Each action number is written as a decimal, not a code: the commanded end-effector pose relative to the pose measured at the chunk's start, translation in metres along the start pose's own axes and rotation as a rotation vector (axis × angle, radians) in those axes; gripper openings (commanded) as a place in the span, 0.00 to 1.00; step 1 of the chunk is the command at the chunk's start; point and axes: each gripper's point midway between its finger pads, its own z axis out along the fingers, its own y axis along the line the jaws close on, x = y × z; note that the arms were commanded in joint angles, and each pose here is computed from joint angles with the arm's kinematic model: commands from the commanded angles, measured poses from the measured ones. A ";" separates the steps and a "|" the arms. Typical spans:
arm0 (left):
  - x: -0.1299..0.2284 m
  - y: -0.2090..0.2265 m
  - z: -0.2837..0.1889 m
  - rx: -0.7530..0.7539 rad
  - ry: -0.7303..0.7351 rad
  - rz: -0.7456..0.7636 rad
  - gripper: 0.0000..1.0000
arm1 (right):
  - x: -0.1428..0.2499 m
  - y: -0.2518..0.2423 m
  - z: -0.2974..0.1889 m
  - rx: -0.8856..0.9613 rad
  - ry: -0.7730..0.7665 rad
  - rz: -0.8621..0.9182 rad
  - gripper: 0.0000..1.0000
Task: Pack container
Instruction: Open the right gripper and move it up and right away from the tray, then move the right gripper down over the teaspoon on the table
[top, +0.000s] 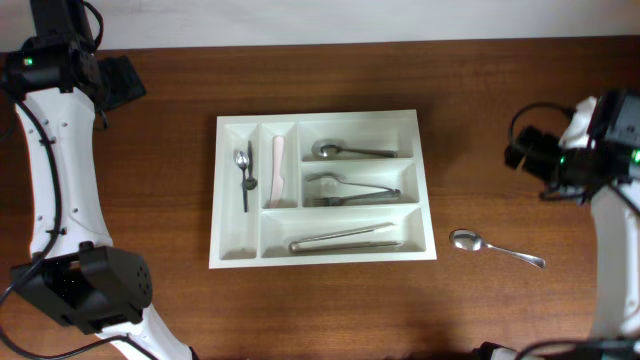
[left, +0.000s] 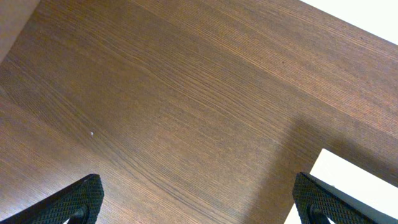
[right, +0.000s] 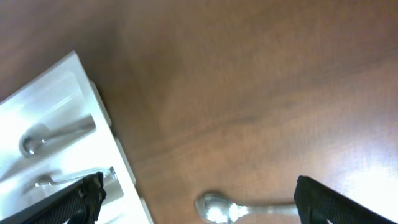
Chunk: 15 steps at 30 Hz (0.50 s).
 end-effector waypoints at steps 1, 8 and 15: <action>-0.003 0.002 -0.004 -0.005 -0.013 -0.006 0.99 | 0.019 -0.018 0.008 0.059 0.017 0.064 0.99; -0.003 0.002 -0.004 -0.005 -0.013 -0.006 0.99 | -0.022 -0.021 0.013 0.090 -0.152 -0.046 0.99; -0.003 0.002 -0.004 -0.005 -0.013 -0.006 0.99 | -0.005 -0.035 0.047 0.132 -0.028 -0.088 0.99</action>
